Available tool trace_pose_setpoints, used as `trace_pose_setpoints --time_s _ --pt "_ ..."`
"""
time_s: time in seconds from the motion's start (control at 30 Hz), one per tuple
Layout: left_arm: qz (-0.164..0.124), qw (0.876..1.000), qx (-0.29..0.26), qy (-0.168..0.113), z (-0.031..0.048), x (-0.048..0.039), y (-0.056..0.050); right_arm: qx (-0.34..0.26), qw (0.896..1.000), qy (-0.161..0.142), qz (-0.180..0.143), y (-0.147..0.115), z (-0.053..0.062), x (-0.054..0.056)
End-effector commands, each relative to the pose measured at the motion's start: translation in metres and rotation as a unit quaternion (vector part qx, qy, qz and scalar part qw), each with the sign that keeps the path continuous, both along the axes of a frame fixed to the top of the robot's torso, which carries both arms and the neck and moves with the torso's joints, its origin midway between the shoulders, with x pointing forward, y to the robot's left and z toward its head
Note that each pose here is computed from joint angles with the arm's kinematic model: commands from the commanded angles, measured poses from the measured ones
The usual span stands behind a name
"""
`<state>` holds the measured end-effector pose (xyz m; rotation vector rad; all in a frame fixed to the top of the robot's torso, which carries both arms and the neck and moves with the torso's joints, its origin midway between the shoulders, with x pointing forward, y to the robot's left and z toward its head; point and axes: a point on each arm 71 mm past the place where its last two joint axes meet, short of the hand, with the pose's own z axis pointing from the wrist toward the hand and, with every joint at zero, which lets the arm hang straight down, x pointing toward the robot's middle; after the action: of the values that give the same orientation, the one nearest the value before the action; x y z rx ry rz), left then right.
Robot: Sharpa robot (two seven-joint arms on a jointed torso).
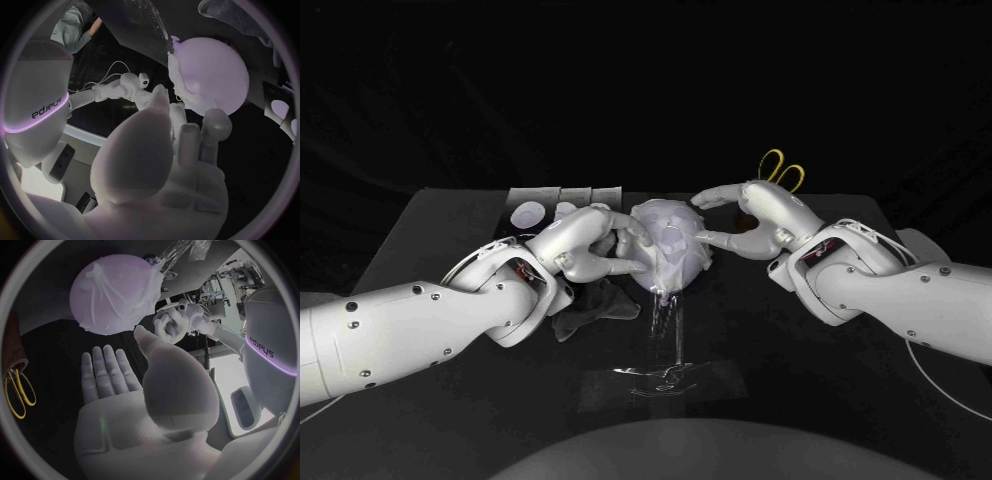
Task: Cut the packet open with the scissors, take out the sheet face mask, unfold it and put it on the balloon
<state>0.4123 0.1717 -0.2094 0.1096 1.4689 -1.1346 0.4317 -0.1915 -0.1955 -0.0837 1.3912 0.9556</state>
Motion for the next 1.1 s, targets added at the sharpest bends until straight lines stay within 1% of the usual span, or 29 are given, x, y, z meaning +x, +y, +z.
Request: trace_pose_setpoints --time_s 0.03,0.27,0.5,0.7,1.1 --pt "0.023 0.999 0.025 -0.018 0.0004 0.0027 -0.003 -0.013 1.0 0.01 0.005 0.002 -0.002 0.0" --pt "0.043 0.999 0.024 -0.019 0.0021 0.0057 -0.01 -0.016 1.0 0.015 0.005 0.003 -0.003 0.0" --pt "0.059 0.997 0.041 -0.004 -0.0007 0.0101 -0.014 -0.018 1.0 0.019 0.005 0.004 -0.004 0.0" --pt "0.056 0.997 0.052 0.009 -0.003 0.0113 -0.02 -0.018 1.0 0.021 0.005 0.005 -0.004 0.0" --pt "0.054 0.997 0.056 0.016 -0.0041 0.0121 -0.027 -0.019 1.0 0.023 0.005 0.006 -0.005 0.0"
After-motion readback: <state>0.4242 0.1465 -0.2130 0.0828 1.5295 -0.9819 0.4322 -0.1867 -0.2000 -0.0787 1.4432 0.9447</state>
